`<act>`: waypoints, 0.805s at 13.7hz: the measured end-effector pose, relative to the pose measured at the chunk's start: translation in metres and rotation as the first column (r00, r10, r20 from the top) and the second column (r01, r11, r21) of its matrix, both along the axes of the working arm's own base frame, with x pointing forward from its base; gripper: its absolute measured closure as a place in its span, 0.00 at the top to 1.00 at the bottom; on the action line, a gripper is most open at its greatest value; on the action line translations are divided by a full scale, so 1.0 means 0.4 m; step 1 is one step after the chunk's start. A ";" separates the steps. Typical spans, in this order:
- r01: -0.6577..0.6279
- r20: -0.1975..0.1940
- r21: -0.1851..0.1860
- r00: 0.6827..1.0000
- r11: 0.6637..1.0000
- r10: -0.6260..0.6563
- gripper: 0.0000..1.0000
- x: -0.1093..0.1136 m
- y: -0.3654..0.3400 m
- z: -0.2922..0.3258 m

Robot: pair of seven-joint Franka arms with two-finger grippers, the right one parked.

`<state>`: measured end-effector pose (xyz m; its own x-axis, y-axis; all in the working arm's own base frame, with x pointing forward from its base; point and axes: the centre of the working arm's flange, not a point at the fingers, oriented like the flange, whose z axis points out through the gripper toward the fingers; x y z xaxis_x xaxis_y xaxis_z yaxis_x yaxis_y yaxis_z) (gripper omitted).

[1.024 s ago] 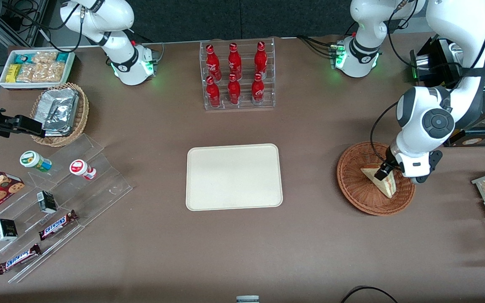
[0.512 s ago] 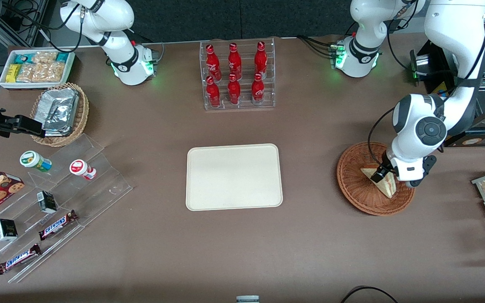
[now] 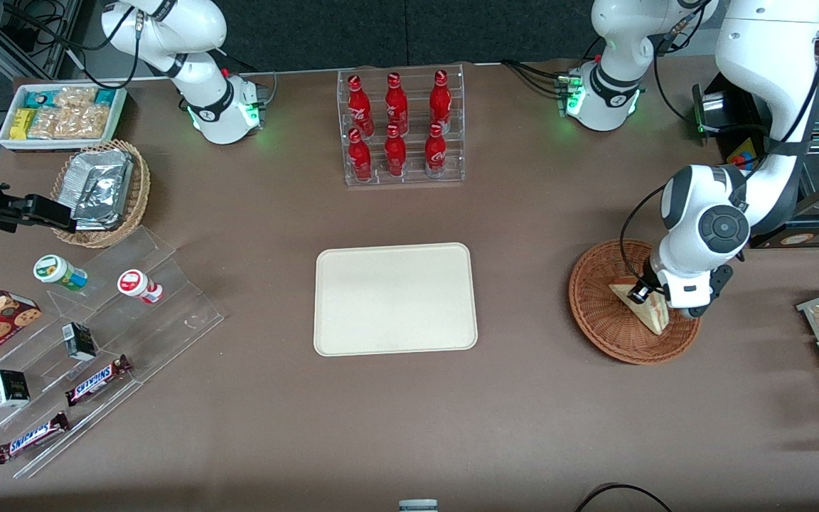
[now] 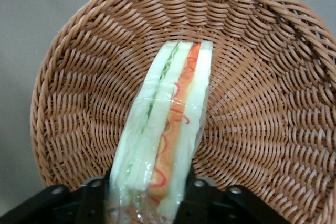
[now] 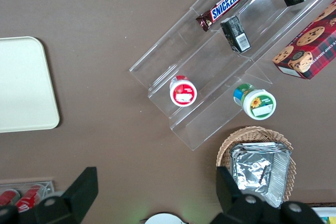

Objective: Place sandwich from basket to tray
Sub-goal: 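Close the left gripper on the sandwich and lift it, then carry the held sandwich over to the white tray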

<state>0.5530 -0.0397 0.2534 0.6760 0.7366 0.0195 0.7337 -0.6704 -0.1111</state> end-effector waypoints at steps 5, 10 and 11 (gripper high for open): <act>0.008 -0.077 0.029 0.997 1.000 -0.006 0.19 0.034 -0.013 0.073; 0.123 -0.134 0.048 0.984 0.991 -0.116 0.19 0.077 -0.212 0.325; 0.152 -0.116 0.039 0.982 0.988 -0.147 0.19 0.080 -0.263 0.370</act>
<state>0.5849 -0.1448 0.4013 0.7782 0.6273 -0.0305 0.6067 -0.7635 -0.2215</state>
